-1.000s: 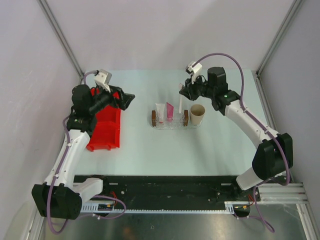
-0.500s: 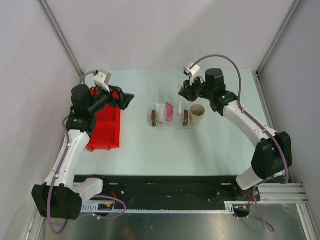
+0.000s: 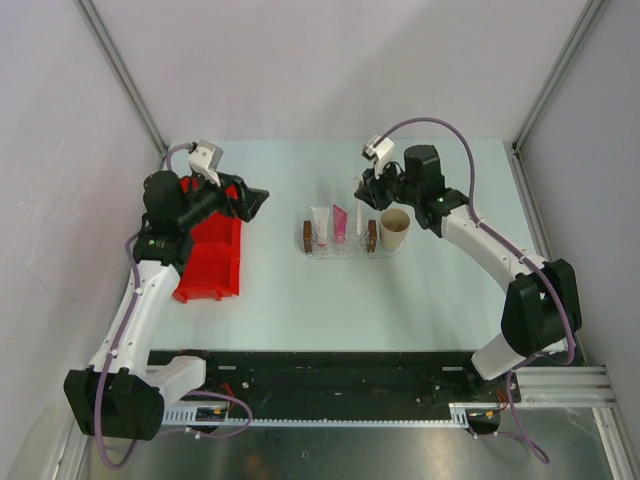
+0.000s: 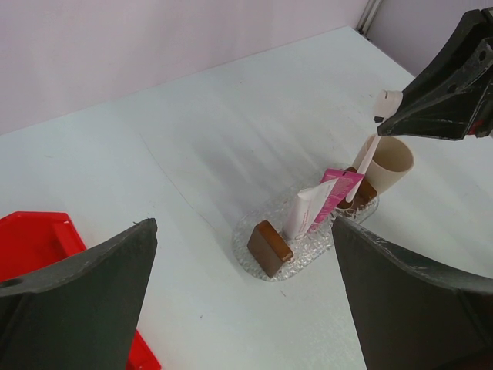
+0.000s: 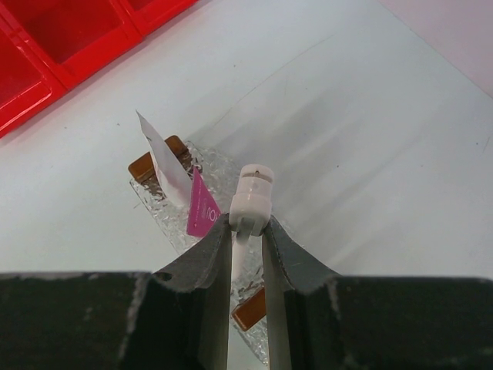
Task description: Prepare toiletry sets of a toothbrush and toothpaste on the tray
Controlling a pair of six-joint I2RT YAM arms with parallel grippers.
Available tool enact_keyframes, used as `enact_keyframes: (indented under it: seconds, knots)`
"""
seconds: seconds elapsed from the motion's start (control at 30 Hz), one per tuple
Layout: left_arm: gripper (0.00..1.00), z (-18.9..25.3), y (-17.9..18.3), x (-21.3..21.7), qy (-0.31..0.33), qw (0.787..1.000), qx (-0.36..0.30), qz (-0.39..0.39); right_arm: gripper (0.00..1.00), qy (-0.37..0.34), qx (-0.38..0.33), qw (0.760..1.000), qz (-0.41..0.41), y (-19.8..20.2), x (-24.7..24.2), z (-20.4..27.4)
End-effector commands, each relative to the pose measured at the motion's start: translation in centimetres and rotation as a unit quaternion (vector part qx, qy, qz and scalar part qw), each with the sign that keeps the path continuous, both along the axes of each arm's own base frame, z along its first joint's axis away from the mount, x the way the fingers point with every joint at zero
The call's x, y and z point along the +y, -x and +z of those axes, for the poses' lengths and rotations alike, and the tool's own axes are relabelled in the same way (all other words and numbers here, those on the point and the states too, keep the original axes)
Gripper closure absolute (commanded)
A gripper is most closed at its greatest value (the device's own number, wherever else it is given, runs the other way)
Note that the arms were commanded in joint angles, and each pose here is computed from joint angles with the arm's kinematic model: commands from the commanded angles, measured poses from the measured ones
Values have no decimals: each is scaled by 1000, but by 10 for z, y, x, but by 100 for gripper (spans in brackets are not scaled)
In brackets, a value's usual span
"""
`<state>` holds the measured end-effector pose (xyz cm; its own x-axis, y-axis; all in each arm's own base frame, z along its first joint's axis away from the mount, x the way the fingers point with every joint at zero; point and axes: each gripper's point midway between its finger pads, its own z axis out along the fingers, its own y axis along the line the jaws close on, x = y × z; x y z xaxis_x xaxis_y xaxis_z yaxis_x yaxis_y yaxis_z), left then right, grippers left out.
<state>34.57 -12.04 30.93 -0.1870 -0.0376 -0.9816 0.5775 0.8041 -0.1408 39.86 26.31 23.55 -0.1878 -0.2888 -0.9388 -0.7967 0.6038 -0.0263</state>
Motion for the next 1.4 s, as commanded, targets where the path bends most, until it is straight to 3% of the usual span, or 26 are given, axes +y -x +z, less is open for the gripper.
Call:
enact_keyframes:
  seconds: [0.0, 1.37]
  knots:
    - [0, 10, 2, 5, -13, 999, -30, 3, 100, -5, -33, 999, 3, -6, 6, 7]
    - [0, 3, 4, 6, -9, 1000, -22, 0, 100, -10, -29, 999, -11, -9, 9, -31]
